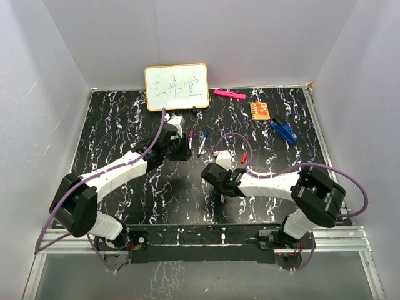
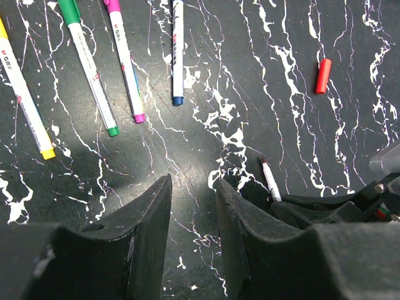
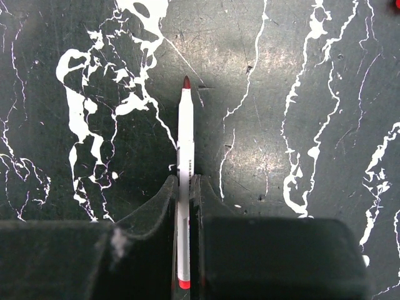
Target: Insert the pens into the pen caps
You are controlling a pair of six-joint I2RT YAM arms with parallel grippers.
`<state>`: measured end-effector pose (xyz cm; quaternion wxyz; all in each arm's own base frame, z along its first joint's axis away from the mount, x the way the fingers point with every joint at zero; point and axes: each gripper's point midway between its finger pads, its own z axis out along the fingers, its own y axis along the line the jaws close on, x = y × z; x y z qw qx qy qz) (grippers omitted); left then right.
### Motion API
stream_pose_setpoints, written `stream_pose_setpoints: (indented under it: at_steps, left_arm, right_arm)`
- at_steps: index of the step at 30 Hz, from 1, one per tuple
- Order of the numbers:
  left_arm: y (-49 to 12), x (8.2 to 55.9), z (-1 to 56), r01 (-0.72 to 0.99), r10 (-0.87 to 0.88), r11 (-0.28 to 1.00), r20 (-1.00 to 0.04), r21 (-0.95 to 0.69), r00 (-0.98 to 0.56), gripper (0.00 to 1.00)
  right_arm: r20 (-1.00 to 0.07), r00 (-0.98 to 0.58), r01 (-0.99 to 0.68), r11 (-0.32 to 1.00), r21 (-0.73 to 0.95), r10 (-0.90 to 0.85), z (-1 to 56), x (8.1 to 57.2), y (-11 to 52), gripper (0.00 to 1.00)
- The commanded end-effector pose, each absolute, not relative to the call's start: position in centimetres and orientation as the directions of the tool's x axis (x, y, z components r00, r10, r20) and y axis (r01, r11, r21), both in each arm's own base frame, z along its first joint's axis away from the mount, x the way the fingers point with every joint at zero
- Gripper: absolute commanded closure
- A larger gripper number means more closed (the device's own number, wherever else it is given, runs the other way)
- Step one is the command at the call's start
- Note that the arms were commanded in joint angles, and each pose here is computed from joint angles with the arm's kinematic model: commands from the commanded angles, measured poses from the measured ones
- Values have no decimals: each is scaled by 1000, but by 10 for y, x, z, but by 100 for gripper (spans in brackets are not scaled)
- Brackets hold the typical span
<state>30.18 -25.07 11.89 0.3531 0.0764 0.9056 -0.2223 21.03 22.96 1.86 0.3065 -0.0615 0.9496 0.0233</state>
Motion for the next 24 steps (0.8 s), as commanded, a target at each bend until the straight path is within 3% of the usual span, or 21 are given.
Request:
stream_pose_setpoints:
  at_steps: [1, 6, 13, 18, 24]
  left_arm:
    - [-253, 299, 131, 312, -33, 876, -692, -367, -721, 66]
    - [-248, 297, 130, 315, -28, 880, -699, -356, -714, 66]
    - [-248, 290, 135, 336, -42, 861, -711, -382, -701, 66]
    - [-272, 277, 143, 447, -55, 755, -725, -480, -686, 65]
    - [-308, 259, 163, 581, -79, 550, -730, -600, -679, 64]
  right_arm:
    - [-473, -867, -129, 988, -83, -154, -9, 187, 210, 100]
    - [-617, -780, -68, 994, -85, -106, 29, 222, 219, 100]
    - [-842, -537, 39, 999, 27, 43, 129, 283, 218, 100]
    - [-909, -383, 44, 986, 163, 167, 186, 311, 199, 100]
    - [-915, -243, -41, 939, 342, 323, 230, 319, 181, 100]
